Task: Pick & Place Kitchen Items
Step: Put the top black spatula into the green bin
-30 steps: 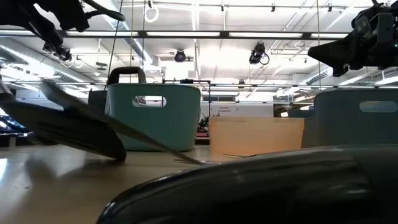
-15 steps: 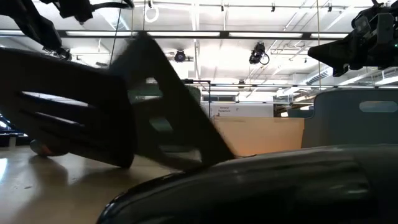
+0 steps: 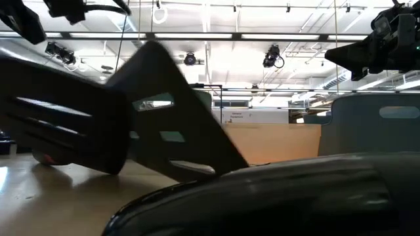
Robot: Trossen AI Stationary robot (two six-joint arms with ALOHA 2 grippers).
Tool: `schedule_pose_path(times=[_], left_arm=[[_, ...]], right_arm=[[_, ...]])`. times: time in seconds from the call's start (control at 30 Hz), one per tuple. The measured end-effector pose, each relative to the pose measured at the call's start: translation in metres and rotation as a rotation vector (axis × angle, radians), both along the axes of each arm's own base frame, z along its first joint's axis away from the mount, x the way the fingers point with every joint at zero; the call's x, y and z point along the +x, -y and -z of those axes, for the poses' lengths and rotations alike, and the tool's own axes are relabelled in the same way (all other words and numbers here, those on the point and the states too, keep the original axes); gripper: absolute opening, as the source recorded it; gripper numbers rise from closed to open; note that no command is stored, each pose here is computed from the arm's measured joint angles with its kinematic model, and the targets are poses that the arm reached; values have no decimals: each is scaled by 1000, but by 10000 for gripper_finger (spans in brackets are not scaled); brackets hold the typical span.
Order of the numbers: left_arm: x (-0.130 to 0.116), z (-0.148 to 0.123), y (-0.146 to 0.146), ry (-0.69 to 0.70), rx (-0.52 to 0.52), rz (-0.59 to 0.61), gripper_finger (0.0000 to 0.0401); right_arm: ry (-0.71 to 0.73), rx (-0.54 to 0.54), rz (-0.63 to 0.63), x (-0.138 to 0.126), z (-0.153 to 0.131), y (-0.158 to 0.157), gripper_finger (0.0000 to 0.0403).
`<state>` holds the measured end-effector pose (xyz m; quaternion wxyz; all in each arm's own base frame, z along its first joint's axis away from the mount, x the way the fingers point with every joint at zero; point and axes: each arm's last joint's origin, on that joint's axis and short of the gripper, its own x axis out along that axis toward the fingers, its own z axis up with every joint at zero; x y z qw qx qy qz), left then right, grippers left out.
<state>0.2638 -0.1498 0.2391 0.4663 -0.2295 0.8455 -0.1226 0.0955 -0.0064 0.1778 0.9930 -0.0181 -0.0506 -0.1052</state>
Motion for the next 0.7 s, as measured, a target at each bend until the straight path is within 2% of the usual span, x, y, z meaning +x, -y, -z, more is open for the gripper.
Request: schedule_pose_path(times=[0.17, 0.37, 0.57, 0.7], left_arm=[[-10, -1, 11, -10, 5, 72, 85], [-25, -1, 23, -3, 87, 210, 85], [-39, -1, 37, -3, 128, 293, 85], [-45, -6, 44, 58, 194, 361, 85]], right_arm=[[0, 0, 0, 0, 0, 0, 68], [1, 3, 0, 0, 0, 0, 68], [2, 12, -1, 0, 0, 0, 68], [4, 19, -2, 0, 0, 0, 68]])
